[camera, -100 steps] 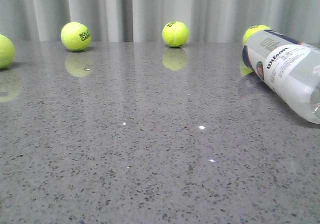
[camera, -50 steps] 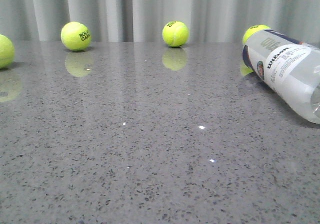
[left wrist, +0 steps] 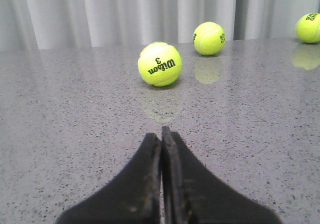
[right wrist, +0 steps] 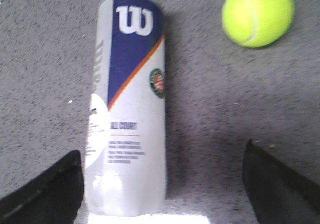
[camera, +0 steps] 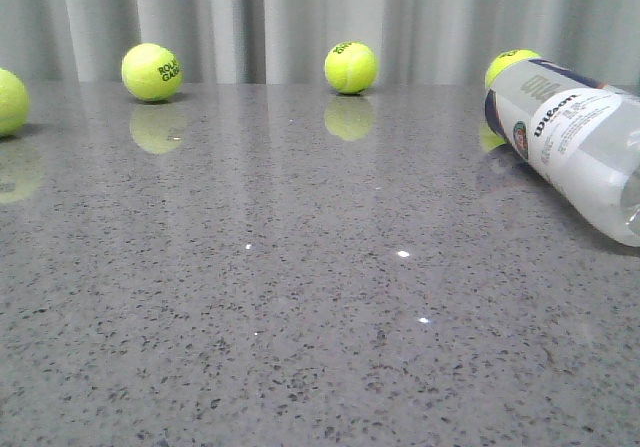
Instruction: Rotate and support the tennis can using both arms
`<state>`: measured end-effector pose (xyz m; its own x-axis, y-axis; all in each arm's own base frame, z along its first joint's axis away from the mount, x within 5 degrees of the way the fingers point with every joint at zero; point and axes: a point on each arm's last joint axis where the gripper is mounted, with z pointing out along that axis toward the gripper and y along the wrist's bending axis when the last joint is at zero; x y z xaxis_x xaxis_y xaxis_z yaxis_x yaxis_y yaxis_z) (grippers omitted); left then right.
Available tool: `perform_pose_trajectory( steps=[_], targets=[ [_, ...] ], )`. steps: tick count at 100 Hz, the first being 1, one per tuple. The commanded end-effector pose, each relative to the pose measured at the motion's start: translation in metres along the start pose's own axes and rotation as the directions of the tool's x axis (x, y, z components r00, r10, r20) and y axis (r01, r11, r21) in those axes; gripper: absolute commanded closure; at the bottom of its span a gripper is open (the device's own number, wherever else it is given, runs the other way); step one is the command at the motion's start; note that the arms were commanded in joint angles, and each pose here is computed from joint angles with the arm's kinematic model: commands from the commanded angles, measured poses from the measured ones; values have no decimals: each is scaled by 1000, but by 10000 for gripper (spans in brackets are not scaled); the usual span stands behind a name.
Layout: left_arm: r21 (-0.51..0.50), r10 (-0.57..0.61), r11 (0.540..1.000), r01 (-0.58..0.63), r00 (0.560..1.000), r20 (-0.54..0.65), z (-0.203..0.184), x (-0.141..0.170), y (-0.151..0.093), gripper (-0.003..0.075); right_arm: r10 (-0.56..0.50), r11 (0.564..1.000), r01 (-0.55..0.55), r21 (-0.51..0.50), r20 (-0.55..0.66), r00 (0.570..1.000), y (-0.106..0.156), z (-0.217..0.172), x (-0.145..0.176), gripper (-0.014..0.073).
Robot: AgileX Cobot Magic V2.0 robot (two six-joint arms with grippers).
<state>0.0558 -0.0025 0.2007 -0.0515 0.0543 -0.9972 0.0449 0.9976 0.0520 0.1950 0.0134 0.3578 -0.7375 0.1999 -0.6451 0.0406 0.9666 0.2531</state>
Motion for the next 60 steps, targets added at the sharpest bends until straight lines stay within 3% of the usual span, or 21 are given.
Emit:
perform_pose_trajectory(
  steps=[1,27,60],
  targets=[
    [-1,-12,1000,12,997,70,0,7,0,741,27,998,-27,-49,-9,1000,8,5,-22,-41],
    [-1,-12,1000,12,997,70,0,7,0,741,3,996,-15,-92,-131,991,26,51,-47,-41],
    [-1,-12,1000,12,997,70,0,7,0,741,9,996,-30,-78,-262,965,29,114,-52,-41]
  ],
)
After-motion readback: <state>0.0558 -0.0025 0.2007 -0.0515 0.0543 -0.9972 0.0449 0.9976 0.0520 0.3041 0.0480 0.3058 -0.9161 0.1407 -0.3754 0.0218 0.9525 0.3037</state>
